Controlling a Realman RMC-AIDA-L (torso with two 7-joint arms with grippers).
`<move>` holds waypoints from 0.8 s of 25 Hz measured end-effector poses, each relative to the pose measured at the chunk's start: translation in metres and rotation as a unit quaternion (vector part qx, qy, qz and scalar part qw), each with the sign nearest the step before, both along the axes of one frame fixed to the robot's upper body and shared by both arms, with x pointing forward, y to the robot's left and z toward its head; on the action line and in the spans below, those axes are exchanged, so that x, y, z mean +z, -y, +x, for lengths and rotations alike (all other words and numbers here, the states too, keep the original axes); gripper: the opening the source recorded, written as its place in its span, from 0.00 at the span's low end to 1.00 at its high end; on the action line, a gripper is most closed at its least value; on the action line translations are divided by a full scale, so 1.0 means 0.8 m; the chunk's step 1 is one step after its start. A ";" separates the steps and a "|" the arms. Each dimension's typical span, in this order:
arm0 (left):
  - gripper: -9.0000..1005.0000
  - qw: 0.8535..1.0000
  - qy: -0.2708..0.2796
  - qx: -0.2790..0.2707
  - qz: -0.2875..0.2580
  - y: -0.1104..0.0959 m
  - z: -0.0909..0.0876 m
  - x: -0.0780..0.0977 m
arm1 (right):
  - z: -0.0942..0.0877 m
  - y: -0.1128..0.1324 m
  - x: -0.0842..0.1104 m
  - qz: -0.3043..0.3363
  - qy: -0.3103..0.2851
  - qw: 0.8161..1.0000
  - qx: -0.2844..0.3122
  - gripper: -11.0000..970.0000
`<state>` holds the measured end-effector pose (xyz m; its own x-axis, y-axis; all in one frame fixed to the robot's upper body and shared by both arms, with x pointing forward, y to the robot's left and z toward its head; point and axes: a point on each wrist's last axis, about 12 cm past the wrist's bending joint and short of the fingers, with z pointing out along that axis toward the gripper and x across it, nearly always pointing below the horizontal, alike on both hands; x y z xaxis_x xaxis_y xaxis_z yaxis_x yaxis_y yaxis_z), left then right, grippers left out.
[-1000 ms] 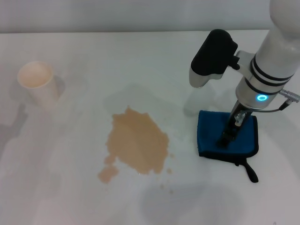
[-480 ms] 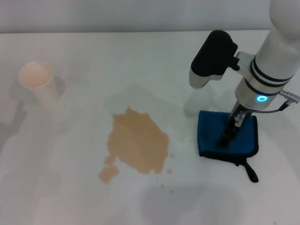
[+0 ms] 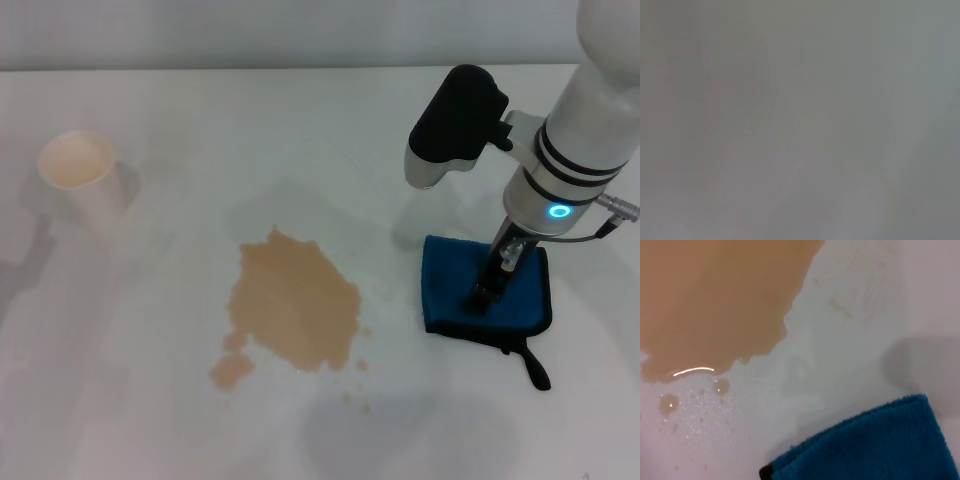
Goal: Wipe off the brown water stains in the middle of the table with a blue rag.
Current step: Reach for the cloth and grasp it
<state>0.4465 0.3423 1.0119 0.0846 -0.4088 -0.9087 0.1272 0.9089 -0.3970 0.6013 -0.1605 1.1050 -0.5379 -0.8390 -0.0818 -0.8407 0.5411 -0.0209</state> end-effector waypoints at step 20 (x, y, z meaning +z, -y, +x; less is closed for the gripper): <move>0.89 1.000 0.000 0.000 -0.004 0.000 0.000 0.000 | 0.000 0.000 0.001 -0.009 -0.002 1.000 0.005 0.30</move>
